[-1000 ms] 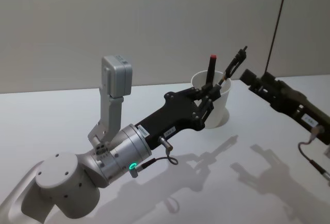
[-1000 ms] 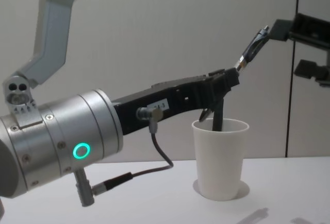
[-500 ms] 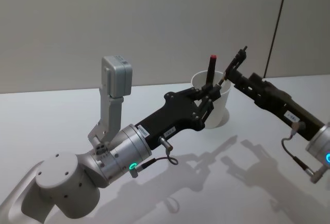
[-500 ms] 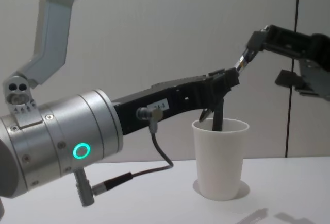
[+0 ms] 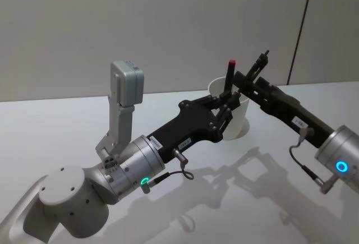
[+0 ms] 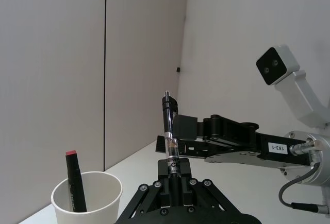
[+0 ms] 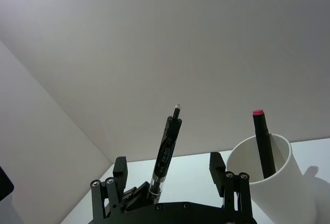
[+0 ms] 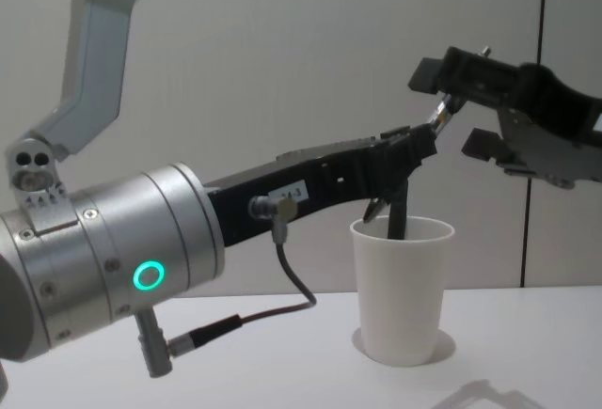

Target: Place the pen into the pen holder.

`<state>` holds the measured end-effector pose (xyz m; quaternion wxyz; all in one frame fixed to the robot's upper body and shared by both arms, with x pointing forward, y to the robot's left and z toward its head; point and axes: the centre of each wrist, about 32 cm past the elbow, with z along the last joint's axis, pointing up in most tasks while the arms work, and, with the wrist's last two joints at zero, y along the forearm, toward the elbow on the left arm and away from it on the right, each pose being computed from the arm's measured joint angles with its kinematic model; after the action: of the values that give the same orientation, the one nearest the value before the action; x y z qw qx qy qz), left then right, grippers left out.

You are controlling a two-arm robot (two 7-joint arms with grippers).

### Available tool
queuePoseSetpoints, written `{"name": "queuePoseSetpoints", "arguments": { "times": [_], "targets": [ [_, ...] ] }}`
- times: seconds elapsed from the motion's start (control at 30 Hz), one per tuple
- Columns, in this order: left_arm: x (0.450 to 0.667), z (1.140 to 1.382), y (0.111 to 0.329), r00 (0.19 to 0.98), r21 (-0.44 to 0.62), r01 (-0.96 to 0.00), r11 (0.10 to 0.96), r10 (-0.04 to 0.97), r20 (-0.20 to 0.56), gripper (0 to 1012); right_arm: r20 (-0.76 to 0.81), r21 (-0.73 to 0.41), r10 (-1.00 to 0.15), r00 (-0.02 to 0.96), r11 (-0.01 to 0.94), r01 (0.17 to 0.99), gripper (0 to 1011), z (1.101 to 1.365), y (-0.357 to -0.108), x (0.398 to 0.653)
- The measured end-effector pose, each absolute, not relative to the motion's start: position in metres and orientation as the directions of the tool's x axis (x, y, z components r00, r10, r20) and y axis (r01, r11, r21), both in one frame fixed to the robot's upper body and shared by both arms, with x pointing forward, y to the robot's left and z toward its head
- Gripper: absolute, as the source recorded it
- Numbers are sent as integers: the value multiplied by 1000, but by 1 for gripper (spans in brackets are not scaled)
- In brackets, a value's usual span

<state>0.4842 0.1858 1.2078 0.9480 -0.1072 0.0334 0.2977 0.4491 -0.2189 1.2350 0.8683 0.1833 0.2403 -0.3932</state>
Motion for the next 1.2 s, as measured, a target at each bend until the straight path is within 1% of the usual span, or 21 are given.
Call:
{"name": "queuePoseSetpoints", "arguments": {
  "times": [0.53,0.73,0.8,0.83,0.87,1.0,1.03,1.07,1.1,1.13,1.17,1.2],
  "targets": [
    [484,1208,186,821,-183,-572,800,557,-127,123,-577,110,-598,557,618,778,1001,1231,-203,458],
    [484,1208,186,821,-183,-572,800,557,-127,123,-579,107,-598,554,618,779,872,1231,-200,459],
    [484,1208,186,821,-183,-572,800,557,-127,123,-580,106,-598,553,618,779,814,1231,-200,459],
    [484,1208,186,821,-183,-572,800,557,-127,123,-580,106,-598,553,618,779,768,1231,-199,459],
    [484,1208,186,821,-183,-572,800,557,-127,123,-581,106,-598,553,618,779,768,1230,-199,460],
    [484,1208,186,821,-183,-572,800,557,-127,123,-582,106,-596,553,619,779,611,1230,-198,460],
    [484,1208,186,821,-183,-572,800,557,-127,123,-582,106,-597,553,618,779,611,1230,-198,460],
    [484,1208,186,821,-183,-572,800,557,-127,123,-582,105,-597,552,618,779,550,1230,-198,460],
    [484,1208,186,821,-183,-572,800,557,-127,123,-582,105,-597,552,618,779,550,1230,-198,460],
    [484,1208,186,820,-183,-572,800,557,-127,123,-582,106,-597,553,618,779,487,1230,-197,460],
    [484,1208,186,820,-183,-572,800,557,-127,123,-582,106,-596,553,619,778,447,1230,-197,460],
    [484,1208,186,820,-183,-572,800,557,-127,123,-582,106,-596,554,619,778,447,1230,-197,460]
  ]
}}
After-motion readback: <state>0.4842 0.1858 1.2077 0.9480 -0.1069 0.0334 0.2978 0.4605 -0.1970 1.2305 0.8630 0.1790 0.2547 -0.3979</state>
